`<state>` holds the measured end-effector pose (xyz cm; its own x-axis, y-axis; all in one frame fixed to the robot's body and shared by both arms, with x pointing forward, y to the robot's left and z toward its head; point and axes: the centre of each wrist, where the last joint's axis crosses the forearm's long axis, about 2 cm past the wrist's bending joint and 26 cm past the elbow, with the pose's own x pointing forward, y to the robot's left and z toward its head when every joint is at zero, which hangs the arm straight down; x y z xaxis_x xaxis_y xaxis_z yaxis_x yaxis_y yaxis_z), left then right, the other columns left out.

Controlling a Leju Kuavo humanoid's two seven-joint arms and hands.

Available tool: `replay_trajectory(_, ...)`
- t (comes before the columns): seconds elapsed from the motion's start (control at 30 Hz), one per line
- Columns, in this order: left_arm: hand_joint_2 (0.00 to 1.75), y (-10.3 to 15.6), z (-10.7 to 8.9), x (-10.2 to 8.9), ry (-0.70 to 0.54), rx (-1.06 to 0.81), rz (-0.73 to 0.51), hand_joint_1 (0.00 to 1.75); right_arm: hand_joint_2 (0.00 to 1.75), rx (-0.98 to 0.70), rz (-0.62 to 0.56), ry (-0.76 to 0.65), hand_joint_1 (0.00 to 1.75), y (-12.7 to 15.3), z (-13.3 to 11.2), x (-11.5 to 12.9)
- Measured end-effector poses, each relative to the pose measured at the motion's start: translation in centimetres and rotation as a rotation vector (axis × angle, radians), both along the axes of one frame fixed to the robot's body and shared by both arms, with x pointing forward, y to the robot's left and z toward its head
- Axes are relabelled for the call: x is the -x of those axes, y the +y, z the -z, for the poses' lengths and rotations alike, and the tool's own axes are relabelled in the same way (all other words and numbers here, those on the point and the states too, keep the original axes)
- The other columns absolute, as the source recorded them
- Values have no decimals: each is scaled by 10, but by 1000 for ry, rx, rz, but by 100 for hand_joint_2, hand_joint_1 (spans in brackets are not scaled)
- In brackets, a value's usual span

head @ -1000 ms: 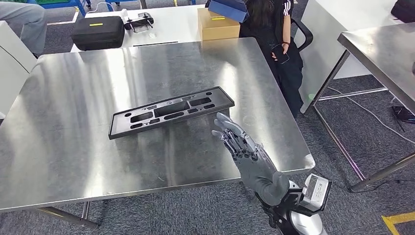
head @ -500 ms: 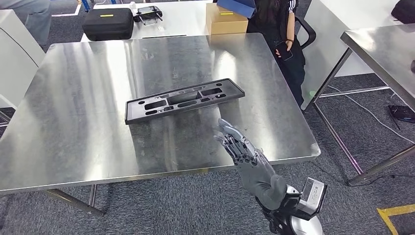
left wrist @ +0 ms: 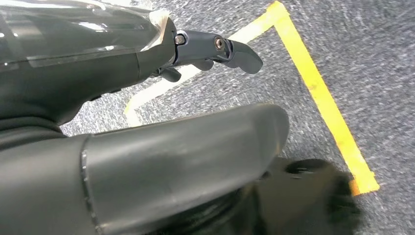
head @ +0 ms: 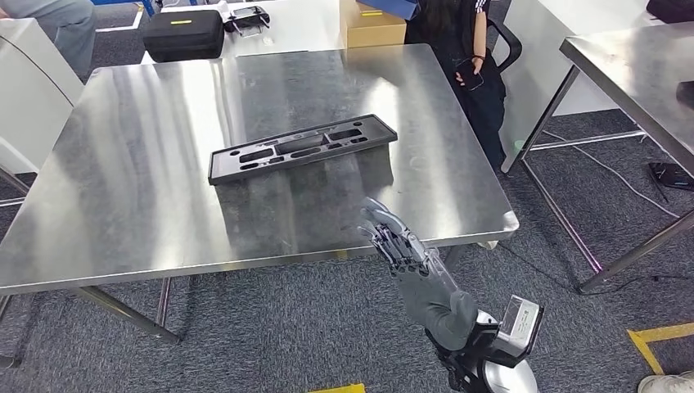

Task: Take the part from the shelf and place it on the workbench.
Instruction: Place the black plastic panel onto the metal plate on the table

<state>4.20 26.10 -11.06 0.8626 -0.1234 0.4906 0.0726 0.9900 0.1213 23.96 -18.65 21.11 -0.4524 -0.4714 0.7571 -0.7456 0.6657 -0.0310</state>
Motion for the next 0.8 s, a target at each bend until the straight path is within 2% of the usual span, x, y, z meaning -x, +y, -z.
replay_trajectory(0.8, 0, 4, 0, 1, -1, 7, 5, 0, 0, 24, 4, 6, 0, 4, 0, 1)
